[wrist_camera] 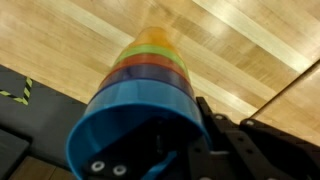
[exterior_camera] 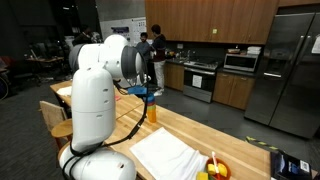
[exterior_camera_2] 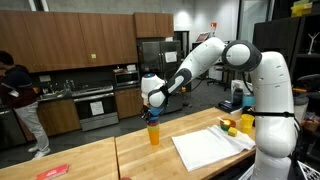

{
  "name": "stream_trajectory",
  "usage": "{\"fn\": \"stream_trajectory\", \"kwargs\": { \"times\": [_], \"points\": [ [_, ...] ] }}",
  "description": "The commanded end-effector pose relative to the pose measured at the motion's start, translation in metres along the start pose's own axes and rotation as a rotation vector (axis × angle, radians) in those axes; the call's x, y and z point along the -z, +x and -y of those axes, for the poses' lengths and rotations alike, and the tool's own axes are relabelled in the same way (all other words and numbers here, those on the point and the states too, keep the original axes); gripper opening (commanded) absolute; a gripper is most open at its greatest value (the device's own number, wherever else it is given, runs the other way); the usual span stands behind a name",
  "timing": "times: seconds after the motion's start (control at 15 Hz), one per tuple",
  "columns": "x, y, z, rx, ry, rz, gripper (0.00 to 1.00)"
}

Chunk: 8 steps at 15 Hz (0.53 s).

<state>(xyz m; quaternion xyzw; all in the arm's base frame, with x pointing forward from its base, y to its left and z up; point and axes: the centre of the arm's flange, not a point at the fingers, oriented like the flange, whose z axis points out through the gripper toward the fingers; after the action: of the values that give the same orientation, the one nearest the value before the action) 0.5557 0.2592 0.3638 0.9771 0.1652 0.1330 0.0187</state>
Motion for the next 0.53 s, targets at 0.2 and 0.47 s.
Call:
{"fn": "stream_trajectory", "kwargs": {
  "times": [0.2,0.47],
  "points": [
    [0.014,-0.07,-0.021,-0.064,0.052,-0.146,0.03],
    [0.012,-0.074,-0.028,-0.072,0.081,-0.158,0.03]
  ]
}}
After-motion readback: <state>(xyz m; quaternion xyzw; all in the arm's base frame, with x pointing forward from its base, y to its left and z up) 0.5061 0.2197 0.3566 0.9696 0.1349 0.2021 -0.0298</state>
